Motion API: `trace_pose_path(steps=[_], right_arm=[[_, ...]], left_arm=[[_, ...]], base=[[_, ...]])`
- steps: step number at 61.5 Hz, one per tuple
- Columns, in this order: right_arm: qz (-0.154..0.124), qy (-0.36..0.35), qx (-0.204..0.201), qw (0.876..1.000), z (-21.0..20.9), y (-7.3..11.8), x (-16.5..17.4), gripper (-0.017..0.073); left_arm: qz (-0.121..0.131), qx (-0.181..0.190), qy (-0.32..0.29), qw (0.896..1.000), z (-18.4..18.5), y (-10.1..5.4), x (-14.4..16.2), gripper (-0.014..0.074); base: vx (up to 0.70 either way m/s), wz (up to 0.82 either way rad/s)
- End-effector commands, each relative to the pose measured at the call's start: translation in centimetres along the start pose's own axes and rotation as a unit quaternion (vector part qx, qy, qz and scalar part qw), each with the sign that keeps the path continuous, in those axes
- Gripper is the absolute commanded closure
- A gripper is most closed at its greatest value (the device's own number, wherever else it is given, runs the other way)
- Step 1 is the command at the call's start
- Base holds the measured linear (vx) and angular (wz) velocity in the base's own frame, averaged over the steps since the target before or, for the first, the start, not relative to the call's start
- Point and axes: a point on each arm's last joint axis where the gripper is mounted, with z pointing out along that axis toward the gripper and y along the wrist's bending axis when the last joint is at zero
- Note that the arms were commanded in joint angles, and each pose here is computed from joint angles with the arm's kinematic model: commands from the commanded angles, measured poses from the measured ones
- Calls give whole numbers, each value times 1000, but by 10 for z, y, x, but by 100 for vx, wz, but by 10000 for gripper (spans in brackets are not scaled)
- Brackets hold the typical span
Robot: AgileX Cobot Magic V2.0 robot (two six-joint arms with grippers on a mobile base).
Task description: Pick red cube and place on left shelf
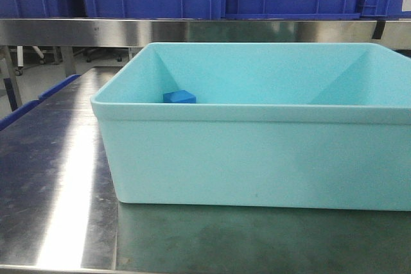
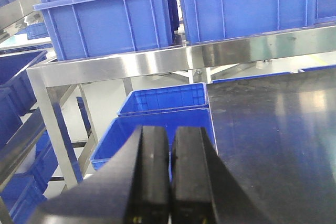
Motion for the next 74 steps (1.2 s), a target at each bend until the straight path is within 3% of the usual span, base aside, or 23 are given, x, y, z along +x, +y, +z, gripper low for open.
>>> trace_pose_path(steps=[1, 37, 49, 54, 67, 74], right_arm=[[-8, -70, -3, 997, -3, 1, -18, 504], [-7, -109, -7, 994, -4, 2, -25, 504], [19, -124, -12, 992, -4, 3, -34, 504], [33, -114, -13, 993, 0, 3, -44, 504], [33, -88, -11, 995, 29, 7, -100, 504], [34, -20, -2, 999, 57, 8, -125, 504]], left_arm=[[-2, -2, -31, 1000, 1, 0, 0, 488], [-2, -2, -31, 1000, 1, 0, 0, 488], [-2, -2, -31, 1000, 1, 0, 0, 488], [-2, -2, -31, 1000, 1, 0, 0, 488], [-2, -2, -31, 1000, 1, 0, 0, 488], [-2, -2, -31, 1000, 1, 0, 0, 488]], base=[[0, 0], [0, 0], [0, 0], [0, 0], [0, 0], [0, 0]])
